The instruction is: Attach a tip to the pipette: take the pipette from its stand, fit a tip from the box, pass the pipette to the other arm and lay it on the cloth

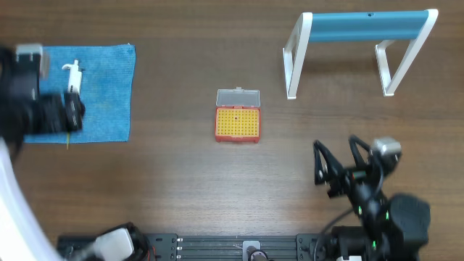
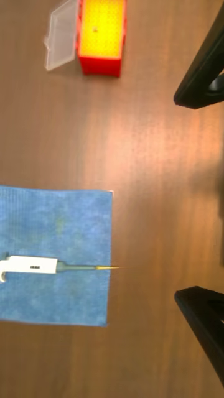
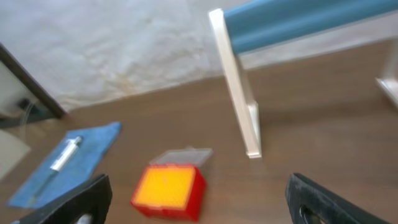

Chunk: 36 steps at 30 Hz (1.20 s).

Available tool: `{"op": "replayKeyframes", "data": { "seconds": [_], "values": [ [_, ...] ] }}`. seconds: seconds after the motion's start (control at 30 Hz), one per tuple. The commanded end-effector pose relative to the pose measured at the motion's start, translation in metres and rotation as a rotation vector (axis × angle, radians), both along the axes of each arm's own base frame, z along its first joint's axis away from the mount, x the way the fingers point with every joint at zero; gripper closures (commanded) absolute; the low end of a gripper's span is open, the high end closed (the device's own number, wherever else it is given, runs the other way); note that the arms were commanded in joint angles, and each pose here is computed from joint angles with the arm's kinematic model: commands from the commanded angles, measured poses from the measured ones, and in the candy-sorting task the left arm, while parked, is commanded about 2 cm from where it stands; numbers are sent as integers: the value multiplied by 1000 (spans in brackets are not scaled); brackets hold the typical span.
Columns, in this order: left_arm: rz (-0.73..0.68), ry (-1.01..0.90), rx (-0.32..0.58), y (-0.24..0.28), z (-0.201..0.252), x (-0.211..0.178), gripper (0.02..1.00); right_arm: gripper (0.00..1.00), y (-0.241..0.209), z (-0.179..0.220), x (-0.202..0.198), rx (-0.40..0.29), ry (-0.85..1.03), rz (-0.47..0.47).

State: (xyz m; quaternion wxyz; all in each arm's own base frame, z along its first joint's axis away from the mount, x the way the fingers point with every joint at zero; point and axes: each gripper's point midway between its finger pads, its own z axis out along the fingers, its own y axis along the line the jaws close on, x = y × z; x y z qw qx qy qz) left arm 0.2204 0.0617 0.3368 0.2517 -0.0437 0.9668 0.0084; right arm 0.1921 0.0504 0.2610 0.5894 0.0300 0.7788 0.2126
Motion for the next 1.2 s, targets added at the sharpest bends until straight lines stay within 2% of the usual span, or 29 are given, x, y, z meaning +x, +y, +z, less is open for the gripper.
{"op": "replayKeyframes", "data": {
  "seconds": [0.03,0.23,0.27,0.67,0.83,1.1,1.2],
  "values": [
    [-37,-149,-33,-36,-16,-48,23,95,-43,-19,-26,-79,13,-246],
    [-95,-387,2,-56,-22,-63,23,91,-48,-29,-27,-81,59,-275],
    [-104,-406,1,-59,-22,-65,23,23,-48,-30,-27,-81,62,-275],
    [-112,-447,14,-64,-22,-75,23,3,-47,-75,-46,-104,260,-265],
    [-112,-447,14,-64,-22,-75,23,3,-47,-77,-47,-105,269,-265],
    [-315,-470,-22,-95,-28,-89,23,5,-47,-77,-47,-105,269,-265],
    [-433,-552,-68,-116,-34,-99,23,3,-47,-77,-47,-105,269,-265]
  ]
}}
